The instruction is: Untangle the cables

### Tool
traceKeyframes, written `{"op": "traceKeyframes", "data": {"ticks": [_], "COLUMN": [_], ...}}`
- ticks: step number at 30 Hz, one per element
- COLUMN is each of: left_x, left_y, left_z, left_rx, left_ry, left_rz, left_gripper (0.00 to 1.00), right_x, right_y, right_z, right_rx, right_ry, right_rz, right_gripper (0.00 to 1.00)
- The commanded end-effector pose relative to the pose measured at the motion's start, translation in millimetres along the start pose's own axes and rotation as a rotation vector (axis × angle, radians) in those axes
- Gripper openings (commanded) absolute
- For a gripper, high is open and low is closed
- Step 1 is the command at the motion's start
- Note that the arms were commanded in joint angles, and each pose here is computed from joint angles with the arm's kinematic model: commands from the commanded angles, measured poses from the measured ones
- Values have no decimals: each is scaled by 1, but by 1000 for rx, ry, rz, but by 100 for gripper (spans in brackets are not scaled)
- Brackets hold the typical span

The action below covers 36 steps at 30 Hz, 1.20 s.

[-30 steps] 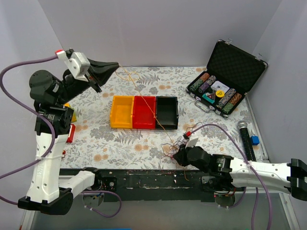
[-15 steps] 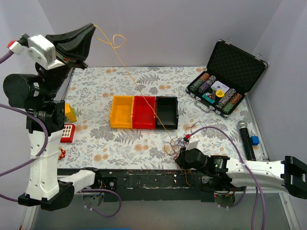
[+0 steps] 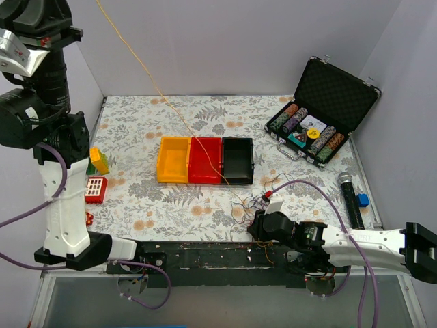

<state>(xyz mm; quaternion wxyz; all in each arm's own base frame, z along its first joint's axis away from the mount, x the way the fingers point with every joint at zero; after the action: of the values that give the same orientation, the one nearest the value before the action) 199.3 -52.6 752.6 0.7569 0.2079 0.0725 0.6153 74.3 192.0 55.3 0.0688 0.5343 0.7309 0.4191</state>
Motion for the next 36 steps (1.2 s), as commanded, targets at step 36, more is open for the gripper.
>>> {"op": "traceKeyframes", "data": {"ticks": [36], "left_x": [-6], "left_y": [-80], "left_z": [-46], "left_rx": [141], "left_ry": [-55], "left_rz": [128], "left_gripper": [0], "right_x": [-26], "right_y": [-18], "right_z": [-5], "right_rx": [46], "right_ry": [-92], "right_rz": [2], "right_gripper": [47]}}
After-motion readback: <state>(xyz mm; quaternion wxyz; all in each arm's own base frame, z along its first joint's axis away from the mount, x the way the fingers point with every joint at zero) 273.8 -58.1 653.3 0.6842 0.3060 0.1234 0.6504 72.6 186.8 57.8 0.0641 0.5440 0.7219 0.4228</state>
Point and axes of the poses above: each gripper's point midway between its finger pads, its own z axis out along the fingers, its own x axis along the line the jaws close on, y = z × x, the point moved 5 cm from there along -z, back along the fingers, and after that the axes turned 5 degrees about -z, right-handed, at the moved point
